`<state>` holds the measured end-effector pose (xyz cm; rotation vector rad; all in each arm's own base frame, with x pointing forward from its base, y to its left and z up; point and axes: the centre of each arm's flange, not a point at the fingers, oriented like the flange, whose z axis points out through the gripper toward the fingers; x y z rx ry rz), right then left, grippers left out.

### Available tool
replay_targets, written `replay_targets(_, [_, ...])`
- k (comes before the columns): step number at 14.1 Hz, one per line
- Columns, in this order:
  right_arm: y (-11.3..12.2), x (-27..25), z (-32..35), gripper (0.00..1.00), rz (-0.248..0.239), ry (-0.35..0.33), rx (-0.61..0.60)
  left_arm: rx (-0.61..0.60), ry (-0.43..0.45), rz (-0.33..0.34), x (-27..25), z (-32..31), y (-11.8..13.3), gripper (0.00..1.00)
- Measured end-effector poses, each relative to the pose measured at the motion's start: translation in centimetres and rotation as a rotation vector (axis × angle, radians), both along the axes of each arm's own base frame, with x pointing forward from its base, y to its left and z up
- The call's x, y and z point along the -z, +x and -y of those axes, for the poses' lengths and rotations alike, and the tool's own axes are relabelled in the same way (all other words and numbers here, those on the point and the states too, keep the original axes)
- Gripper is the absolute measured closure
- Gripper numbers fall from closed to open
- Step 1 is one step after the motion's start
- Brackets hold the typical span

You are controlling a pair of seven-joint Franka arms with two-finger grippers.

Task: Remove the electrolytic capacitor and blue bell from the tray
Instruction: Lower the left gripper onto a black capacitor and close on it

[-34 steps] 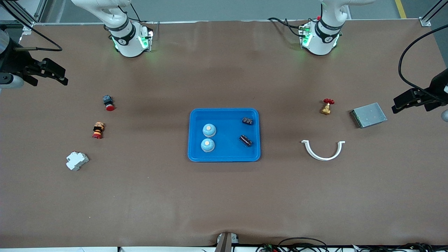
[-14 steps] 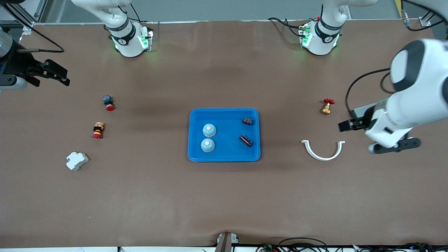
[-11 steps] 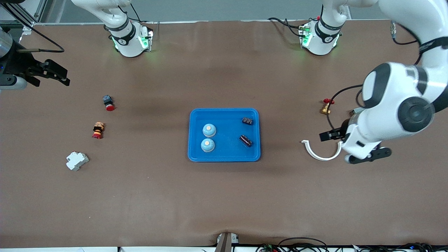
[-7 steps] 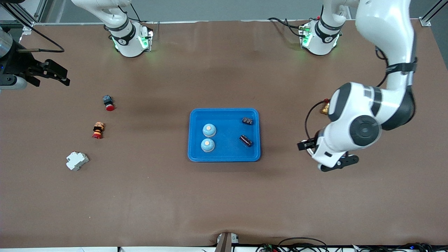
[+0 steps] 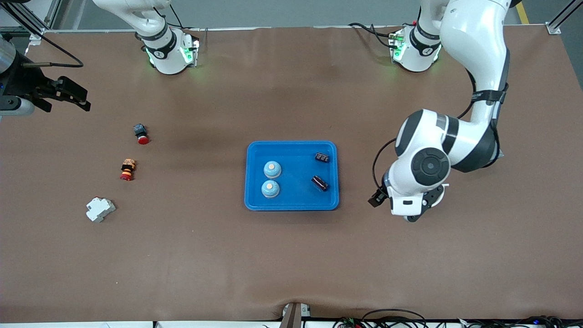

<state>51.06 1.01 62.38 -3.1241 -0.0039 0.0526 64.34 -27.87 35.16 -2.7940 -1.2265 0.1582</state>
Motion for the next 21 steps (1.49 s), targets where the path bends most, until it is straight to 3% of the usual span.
replay_targets(7, [0.0,0.4,0.0,0.00,-0.009,0.000,0.000,-0.225,-0.011,0.091,4.2,9.8,-2.9,0.00])
replay_targets(10, [0.0,0.4,0.0,0.00,-0.009,0.000,0.000,-0.279,-0.058,0.117,6.2,12.3,-3.5,0.00])
replay_targets(14, [0.0,0.5,0.0,0.00,-0.009,0.000,0.000,-0.289,-0.107,0.157,7.8,14.8,-4.2,0.00])
replay_targets(21, [0.0,0.5,-0.1,0.00,-0.009,0.000,-0.002,-0.285,-0.088,0.140,12.8,14.9,-4.4,0.00])
